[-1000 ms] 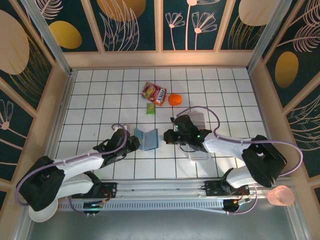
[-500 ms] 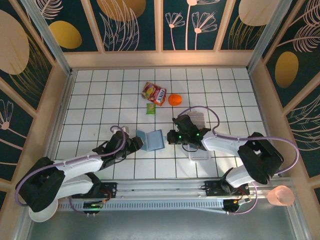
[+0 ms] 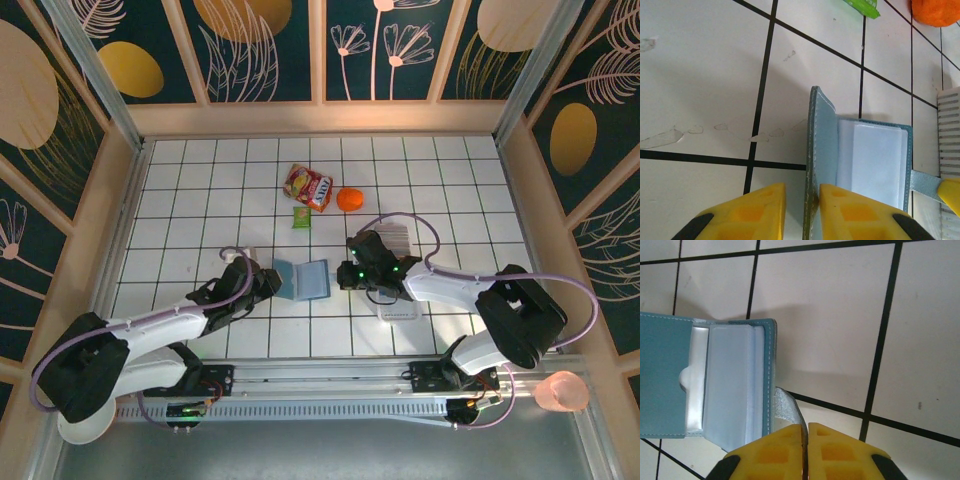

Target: Put the credit cards into the card holder

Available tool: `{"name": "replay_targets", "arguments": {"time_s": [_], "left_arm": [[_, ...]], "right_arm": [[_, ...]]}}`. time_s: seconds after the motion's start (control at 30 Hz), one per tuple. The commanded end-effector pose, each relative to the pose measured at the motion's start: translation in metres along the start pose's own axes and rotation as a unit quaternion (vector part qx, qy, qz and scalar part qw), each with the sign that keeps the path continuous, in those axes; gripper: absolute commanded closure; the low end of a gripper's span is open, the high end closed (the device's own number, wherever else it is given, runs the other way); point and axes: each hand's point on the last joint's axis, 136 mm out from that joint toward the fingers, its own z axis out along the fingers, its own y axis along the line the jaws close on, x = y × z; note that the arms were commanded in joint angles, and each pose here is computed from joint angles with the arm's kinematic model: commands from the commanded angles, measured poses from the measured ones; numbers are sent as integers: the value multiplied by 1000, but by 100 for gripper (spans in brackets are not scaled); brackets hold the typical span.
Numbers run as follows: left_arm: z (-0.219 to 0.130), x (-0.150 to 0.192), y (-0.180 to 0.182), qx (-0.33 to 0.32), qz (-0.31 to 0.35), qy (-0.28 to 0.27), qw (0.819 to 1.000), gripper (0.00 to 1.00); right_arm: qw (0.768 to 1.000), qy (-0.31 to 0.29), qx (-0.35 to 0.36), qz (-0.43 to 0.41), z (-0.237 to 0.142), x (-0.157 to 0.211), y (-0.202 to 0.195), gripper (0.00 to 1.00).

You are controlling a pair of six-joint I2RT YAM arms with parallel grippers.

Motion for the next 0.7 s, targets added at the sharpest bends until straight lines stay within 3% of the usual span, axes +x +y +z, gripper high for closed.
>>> {"name": "replay_targets", "arguments": {"time_s": [0.0,0.23,0.43,0.67], "left_arm": [[-3,4,10,-7,2,-3,1000,80],[-1,11,14,-4,14,7,1000,84],[1,14,15,-6,30,17,999,85],[2,21,16,0,47,31,998,91]], "right_arm": [[999,-23,28,-5,-11,-14,-5,82],[997,-51,59,-5,-45,-25,0,64],[998,-53,23,-14,-58,-25,43,65],[999,-23,-31,-3,-18,-10,82,65]]}}
